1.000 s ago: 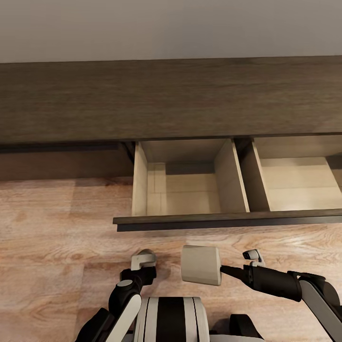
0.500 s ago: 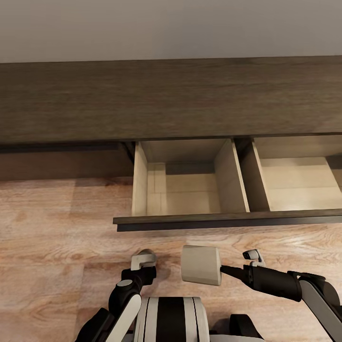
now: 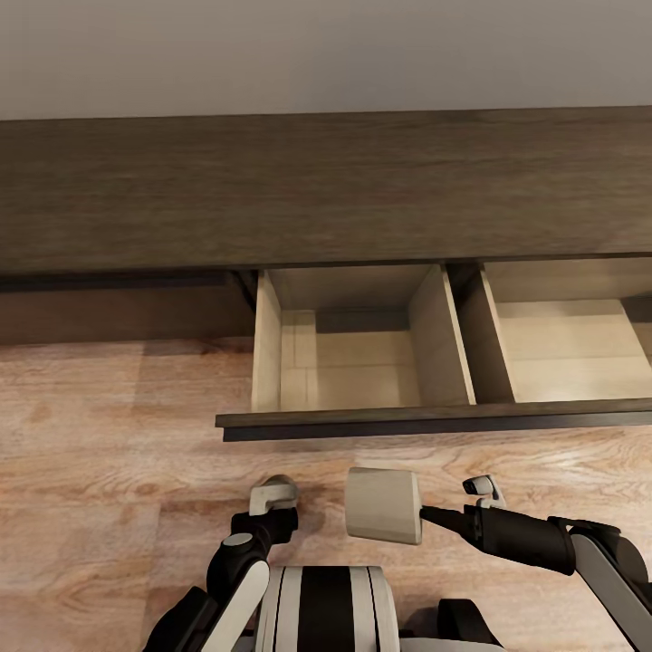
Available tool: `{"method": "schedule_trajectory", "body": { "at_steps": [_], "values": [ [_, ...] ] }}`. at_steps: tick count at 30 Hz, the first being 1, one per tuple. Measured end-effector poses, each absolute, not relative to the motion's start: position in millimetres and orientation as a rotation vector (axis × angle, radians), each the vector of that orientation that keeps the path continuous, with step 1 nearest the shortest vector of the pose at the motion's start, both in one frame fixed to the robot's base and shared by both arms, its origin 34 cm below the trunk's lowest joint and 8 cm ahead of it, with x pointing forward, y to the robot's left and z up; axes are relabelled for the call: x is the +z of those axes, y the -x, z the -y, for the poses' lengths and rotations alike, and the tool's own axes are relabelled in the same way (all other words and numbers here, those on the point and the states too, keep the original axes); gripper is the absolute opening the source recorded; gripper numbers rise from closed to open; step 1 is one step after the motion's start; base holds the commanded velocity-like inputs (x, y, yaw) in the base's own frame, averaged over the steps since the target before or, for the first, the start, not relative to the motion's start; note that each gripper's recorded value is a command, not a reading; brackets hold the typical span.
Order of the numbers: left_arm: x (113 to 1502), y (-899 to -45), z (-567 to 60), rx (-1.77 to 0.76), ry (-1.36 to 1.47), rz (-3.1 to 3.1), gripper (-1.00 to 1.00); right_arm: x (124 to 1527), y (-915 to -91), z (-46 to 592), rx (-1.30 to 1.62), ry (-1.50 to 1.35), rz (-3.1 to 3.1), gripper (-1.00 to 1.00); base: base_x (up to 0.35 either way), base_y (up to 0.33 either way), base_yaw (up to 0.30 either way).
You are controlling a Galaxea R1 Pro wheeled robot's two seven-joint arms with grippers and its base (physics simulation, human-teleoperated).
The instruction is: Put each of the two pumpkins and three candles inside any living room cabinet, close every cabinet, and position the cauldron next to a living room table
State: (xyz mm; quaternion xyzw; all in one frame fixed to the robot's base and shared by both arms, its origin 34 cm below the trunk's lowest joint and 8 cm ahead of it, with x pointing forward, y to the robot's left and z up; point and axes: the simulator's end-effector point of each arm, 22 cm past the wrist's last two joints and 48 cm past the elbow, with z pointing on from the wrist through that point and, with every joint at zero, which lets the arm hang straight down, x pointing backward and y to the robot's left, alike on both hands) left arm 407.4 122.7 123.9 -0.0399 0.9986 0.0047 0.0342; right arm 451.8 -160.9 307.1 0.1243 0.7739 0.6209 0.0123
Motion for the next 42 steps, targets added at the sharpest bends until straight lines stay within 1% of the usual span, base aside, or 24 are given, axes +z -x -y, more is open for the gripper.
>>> {"method": "schedule_trajectory", "body": {
  "at_steps": [10,15,29,34,42],
  "values": [
    [135,-419,-124,0.02,0.113,-3.039,-1.0,322,-458,161,1.926,-0.351,-2.389,-1.0,0.0,0.0,0.0],
    [143,-426,-114,-0.054,0.109,-3.018,-1.0,329,-462,162,1.917,-0.334,-2.38,-1.0,0.0,0.0,0.0],
    [163,-443,-112,-0.075,0.094,-2.976,-1.0,350,-471,163,1.891,-0.287,-2.352,-1.0,-0.001,0.0,0.0],
    [170,-447,-114,-0.072,0.085,-2.971,-1.0,358,-474,164,1.881,-0.267,-2.342,-1.0,-0.166,0.0,0.0],
    [183,-456,-114,-0.071,0.08,-2.943,-1.0,367,-478,167,1.86,-0.25,-2.328,-1.0,-0.022,0.0,0.0]
  ]
}}
